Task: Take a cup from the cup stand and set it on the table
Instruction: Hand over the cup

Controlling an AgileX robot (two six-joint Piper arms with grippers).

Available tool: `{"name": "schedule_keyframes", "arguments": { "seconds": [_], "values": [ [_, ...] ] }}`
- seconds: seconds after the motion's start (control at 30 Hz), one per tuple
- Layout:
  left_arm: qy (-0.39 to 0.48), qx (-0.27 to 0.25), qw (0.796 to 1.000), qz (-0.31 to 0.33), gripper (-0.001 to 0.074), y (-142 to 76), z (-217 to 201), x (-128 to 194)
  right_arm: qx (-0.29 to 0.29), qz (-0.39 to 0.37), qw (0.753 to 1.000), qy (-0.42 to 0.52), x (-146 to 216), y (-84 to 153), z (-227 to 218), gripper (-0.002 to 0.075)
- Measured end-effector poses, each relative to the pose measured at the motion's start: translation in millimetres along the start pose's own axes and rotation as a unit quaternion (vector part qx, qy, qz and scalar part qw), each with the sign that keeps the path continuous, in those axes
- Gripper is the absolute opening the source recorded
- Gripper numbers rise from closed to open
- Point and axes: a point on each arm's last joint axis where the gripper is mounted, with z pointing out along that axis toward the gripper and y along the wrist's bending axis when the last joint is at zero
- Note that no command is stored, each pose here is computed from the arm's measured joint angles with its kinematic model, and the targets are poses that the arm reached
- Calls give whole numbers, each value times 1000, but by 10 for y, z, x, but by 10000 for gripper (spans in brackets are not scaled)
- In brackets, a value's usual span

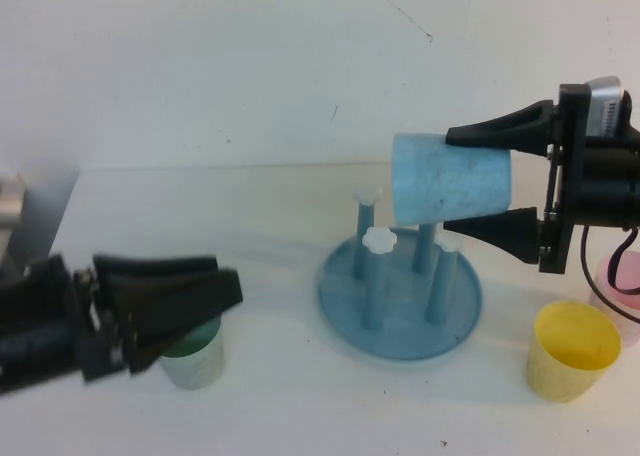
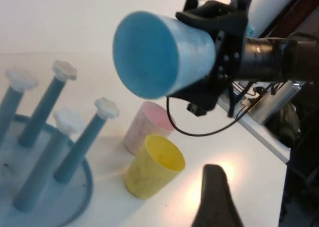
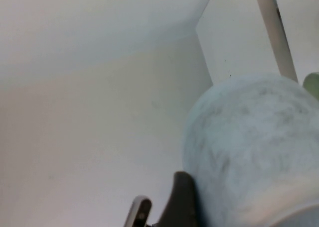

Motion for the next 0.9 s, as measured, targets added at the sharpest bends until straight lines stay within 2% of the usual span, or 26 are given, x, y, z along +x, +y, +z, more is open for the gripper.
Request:
{"name": "schedule_keyframes", "arguments": {
  "seconds": [0.1, 0.27, 0.53, 0.9],
  "values": [
    [5, 4, 1000, 19, 428, 176, 108, -197, 1, 2, 1000, 5, 18, -1, 23, 601],
    [30, 26, 998, 43, 450, 384, 383, -361, 1, 3, 1000, 6, 21, -1, 27, 601],
    [80, 97, 988, 87, 452, 437, 939, -413, 1, -12, 1000, 6, 21, -1, 27, 601],
    [101, 145, 977, 116, 452, 539, 1545, -557, 1, -40, 999, 6, 21, -1, 27, 601]
  ]
}}
